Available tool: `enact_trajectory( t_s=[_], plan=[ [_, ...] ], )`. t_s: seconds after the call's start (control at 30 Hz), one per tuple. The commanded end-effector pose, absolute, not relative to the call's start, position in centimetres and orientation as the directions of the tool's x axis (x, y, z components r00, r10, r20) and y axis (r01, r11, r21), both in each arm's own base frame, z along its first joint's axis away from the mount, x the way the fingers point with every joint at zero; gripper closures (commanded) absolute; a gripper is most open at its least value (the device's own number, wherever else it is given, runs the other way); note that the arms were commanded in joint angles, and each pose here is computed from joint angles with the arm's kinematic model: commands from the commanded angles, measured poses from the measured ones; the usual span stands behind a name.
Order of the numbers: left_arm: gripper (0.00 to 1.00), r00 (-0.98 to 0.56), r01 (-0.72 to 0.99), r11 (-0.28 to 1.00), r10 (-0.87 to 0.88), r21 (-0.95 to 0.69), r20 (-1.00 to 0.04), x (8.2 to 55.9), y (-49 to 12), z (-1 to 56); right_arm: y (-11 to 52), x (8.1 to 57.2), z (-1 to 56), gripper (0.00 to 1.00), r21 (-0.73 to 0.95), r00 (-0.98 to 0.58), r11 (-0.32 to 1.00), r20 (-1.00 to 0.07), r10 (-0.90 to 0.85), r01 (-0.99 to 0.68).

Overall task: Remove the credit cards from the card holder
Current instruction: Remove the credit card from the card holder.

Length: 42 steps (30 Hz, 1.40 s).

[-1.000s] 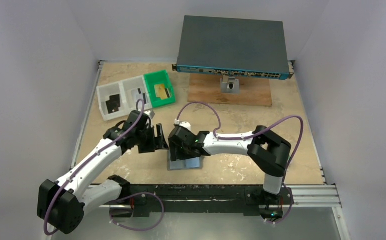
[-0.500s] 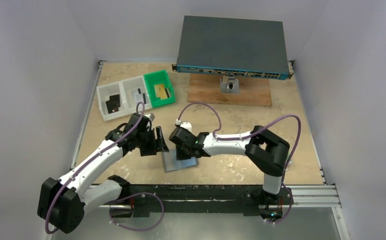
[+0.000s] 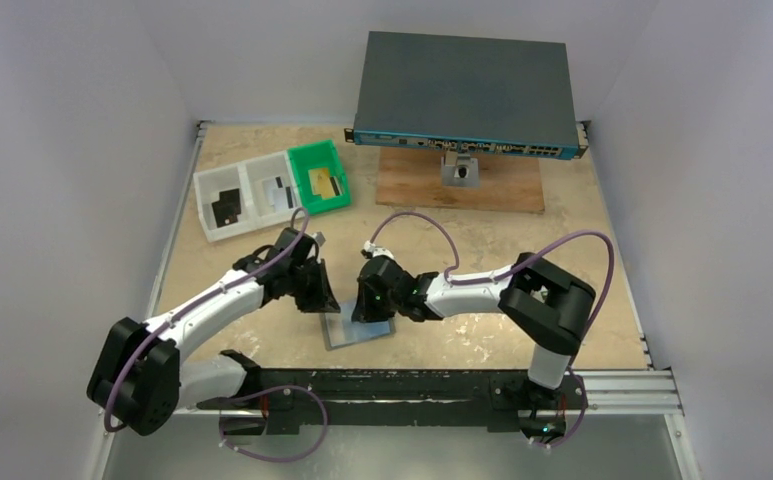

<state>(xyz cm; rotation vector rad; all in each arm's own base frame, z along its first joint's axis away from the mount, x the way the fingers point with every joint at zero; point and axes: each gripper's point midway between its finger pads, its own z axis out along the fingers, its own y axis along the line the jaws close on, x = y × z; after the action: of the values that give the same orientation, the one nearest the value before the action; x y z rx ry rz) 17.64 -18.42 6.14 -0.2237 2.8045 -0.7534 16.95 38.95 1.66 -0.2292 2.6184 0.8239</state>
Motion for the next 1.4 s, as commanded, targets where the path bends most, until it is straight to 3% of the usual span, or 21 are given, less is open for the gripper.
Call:
enact_trajectory(
  t_s=[0.0,0.4,0.77,1.0,1.37],
  plan=[
    [1.0,-0.956,-0.094,0.864,-0.218,-0.495,-0.198,18.1,-18.5,5.3,37.6,15.3,0.0,1.0,0.549,-0.946,0.802,-0.317,-0.062,-0.236],
    [1.0,-0.967,-0.115,0.925,-0.187,-0.361,-0.171,17.3,-17.2,1.5,36.9,15.3,-0.4,1.0,0.614,-0.963,0.767,-0.268,-0.02,-0.187],
    [1.0,-0.976,-0.117,0.931,-0.173,-0.346,-0.135,16.9,-18.5,-0.1,37.3,15.6,0.3,1.0,0.629,-0.961,0.752,-0.274,-0.026,-0.199],
    [1.0,-0.977,-0.127,0.93,-0.178,-0.346,-0.121,16.9,-18.7,-0.5,37.8,16.5,3.0,0.79,0.632,-0.944,0.736,-0.329,-0.025,-0.24],
    [1.0,-0.978,-0.111,0.927,-0.166,-0.358,-0.127,17.3,-19.1,0.0,37.9,17.3,7.3,0.6,0.636,-0.918,0.719,-0.397,-0.006,-0.28]
  ],
)
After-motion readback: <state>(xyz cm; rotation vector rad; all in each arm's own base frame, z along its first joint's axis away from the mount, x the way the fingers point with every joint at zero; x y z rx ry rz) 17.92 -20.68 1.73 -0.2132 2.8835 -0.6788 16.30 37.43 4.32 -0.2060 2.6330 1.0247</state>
